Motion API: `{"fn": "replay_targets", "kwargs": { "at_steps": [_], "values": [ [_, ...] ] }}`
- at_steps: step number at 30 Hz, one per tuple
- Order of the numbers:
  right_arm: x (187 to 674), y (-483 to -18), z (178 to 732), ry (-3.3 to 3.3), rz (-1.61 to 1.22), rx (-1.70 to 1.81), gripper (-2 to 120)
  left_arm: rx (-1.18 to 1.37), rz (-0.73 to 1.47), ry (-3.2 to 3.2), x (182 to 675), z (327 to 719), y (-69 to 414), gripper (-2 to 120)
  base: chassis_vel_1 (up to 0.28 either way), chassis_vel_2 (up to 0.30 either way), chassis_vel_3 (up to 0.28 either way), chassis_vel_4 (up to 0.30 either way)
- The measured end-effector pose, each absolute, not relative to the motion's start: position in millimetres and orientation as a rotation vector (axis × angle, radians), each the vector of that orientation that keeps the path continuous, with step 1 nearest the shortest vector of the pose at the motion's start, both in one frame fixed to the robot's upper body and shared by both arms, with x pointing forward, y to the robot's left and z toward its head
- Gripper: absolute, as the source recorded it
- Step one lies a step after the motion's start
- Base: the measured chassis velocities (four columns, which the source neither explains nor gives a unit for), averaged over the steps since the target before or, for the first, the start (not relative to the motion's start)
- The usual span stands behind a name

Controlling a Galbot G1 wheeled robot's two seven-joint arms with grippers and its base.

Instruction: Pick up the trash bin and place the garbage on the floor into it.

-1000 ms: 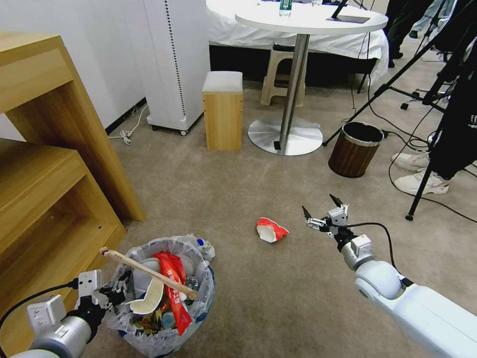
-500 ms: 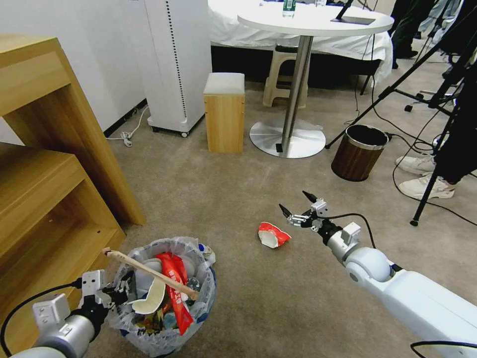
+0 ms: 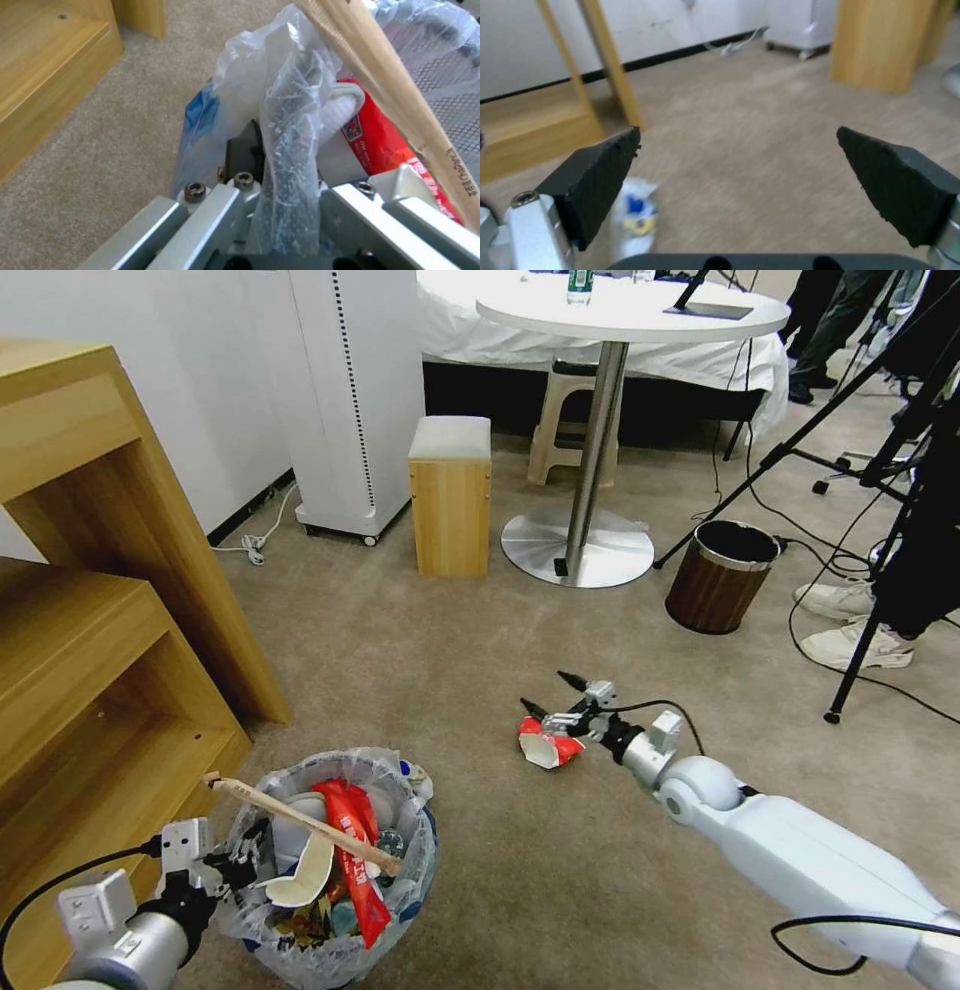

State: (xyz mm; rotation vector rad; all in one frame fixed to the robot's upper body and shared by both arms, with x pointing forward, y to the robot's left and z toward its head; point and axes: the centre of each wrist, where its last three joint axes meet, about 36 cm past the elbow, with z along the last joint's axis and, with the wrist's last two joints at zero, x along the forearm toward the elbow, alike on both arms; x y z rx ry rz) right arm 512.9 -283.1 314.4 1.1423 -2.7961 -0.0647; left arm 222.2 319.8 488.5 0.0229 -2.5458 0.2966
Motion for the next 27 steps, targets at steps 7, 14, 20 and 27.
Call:
{"fn": "replay_targets", "kwargs": {
  "at_steps": [7, 14, 20, 27],
  "values": [
    [517, -271, 278, -2.651, -0.159, 1.230, 100, 0.036, 0.306, -2.548, 220, 489, 319, 1, 0.000, 0.000, 0.000, 0.000],
    [532, -230, 227, -2.488, -0.187, 1.357, 100, 0.058, 0.322, -2.554, 215, 489, 319, 1, 0.000, 0.000, 0.000, 0.000],
    [535, -188, 210, -2.410, -0.225, 1.439, 100, 0.073, 0.337, -2.559, 211, 490, 317, 1, 0.000, 0.000, 0.000, 0.000],
    [540, -165, 197, -2.377, -0.208, 1.448, 100, 0.086, 0.340, -2.565, 206, 490, 315, 1, 0.000, 0.000, 0.000, 0.000]
  ]
}}
